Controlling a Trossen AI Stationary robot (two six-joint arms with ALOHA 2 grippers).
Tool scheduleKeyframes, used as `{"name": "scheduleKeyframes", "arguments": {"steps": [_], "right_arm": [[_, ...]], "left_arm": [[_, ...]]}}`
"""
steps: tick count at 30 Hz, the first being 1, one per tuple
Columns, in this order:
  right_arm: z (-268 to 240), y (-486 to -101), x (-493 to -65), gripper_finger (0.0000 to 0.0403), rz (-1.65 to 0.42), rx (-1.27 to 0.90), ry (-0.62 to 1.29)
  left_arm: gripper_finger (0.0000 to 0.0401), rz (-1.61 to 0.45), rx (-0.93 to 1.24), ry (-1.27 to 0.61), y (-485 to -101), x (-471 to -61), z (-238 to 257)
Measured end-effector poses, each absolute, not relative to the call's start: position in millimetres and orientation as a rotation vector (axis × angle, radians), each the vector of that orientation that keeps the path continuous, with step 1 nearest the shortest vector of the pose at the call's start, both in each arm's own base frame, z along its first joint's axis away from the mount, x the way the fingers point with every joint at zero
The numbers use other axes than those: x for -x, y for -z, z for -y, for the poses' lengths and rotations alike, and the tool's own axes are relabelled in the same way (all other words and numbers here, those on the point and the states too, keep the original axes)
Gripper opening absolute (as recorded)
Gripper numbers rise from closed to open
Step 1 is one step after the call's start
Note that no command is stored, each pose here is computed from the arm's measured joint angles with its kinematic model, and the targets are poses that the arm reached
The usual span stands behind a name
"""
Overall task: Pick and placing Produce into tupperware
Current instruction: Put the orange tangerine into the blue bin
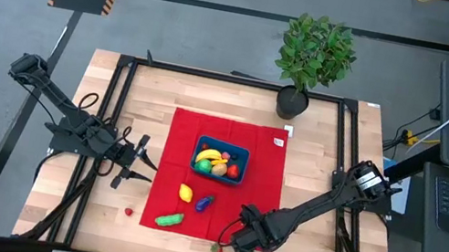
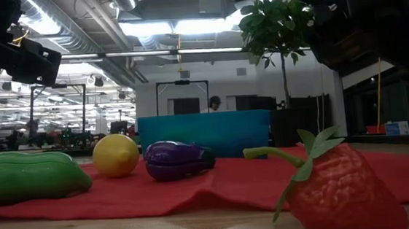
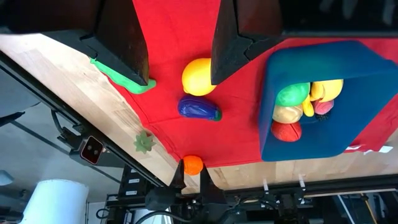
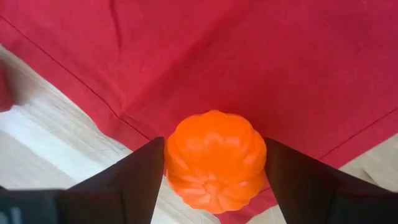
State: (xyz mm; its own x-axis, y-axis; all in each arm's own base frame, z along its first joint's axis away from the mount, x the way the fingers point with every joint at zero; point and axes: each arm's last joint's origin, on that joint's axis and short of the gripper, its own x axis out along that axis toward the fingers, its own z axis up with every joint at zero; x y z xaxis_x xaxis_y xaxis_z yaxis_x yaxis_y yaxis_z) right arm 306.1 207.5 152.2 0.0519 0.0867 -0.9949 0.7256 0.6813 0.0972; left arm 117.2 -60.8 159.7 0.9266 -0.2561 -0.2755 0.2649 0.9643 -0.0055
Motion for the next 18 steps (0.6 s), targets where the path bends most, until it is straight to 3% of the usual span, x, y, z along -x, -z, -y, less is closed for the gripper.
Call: {"name": "scheduleKeyframes", "arguments": {"steps": [18], "right_arm": [[-208.6,-152.3,-306.5,0.0267,-1.473,-0.73,0.537]], "left_arm": [[0.0163,-0.279,-0.032,0.267,-159.6,-117.2,60.8]]}}
